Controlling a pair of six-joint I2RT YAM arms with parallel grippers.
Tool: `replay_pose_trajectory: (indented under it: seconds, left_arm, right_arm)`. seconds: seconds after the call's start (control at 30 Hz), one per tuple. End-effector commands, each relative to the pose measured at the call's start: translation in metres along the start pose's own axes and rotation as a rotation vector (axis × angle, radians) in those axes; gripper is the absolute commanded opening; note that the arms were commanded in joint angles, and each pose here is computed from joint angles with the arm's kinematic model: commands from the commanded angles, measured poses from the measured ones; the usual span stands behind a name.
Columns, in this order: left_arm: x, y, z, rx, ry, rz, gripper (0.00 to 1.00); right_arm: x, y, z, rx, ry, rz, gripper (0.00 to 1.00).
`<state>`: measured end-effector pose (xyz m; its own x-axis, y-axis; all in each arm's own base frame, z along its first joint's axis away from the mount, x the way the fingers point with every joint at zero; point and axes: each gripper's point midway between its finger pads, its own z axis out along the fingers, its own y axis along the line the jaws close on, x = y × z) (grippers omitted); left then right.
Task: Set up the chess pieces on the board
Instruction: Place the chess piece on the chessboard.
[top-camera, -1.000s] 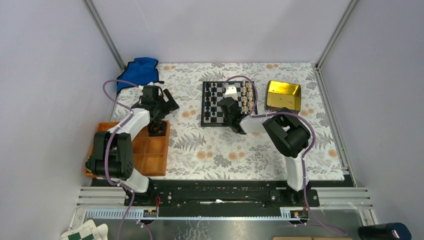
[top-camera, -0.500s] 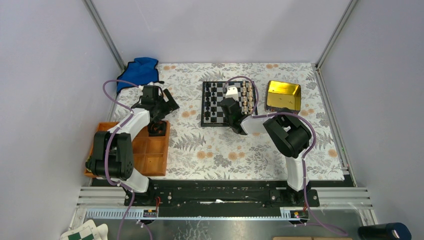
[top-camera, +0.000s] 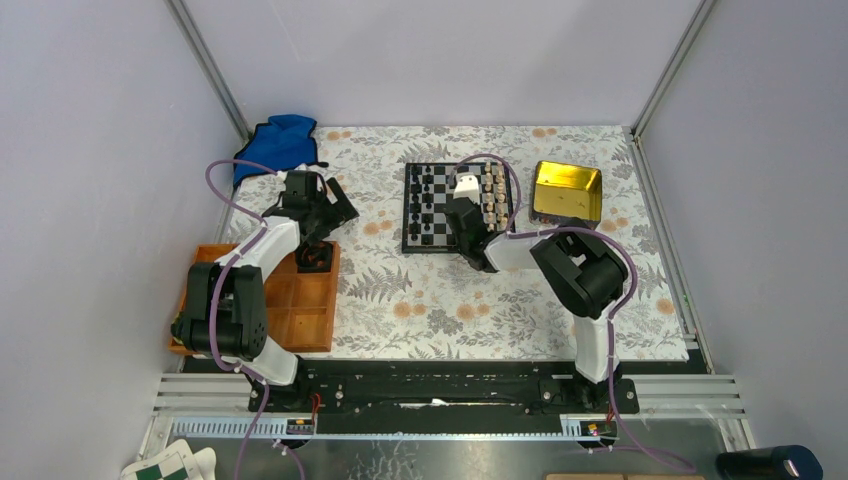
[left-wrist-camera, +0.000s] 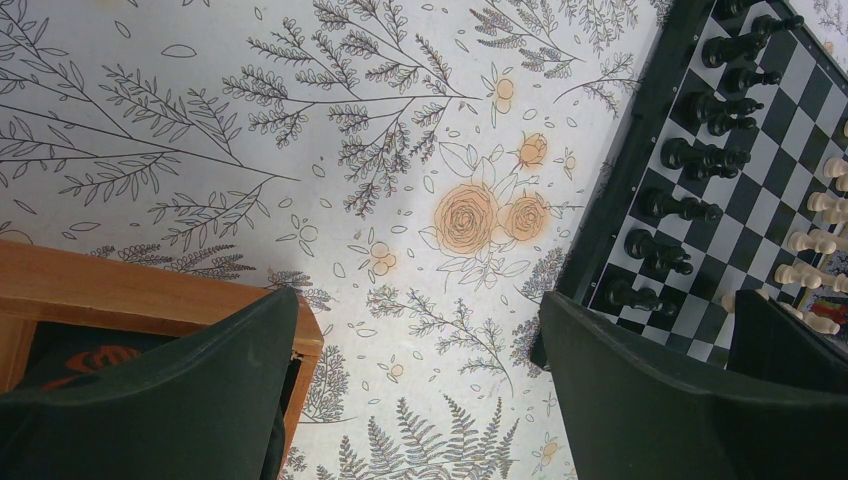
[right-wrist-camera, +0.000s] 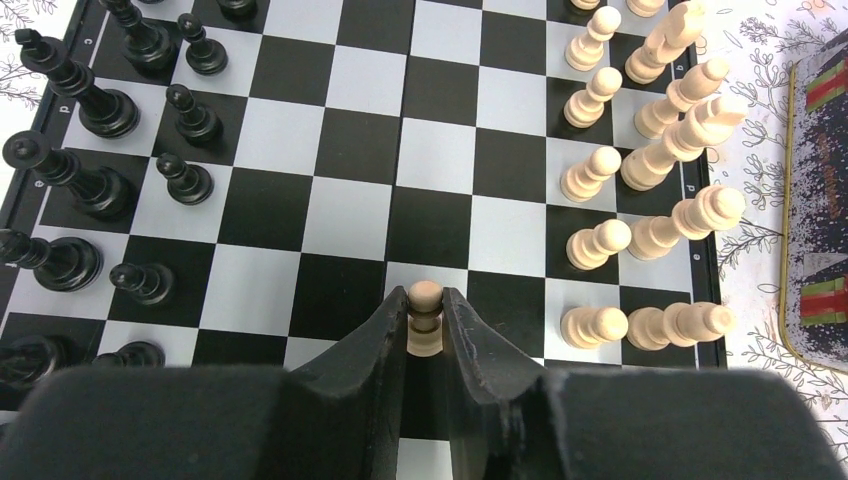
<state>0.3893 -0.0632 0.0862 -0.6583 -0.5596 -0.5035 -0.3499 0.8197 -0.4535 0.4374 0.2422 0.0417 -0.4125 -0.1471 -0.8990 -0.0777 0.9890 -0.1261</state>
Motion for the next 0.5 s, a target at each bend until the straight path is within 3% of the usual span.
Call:
replay_pose_trajectory:
  seconds: [0.0,0.47]
  left_arm:
    - [-0.0145,-0.0037,0.0021,0.015,-0.050,0.009,0.99]
    - [-0.0141,-0.0034,0.0013,0.015,-0.052,0.007,0.99]
  right_arm:
    - [-0.0419,-0.0015,-0.0104,-0.029,-0.110,0.077,0.24]
    - [-0.0389,-0.0033,-0.0188,-0.050,-0.114,0.087,0.27]
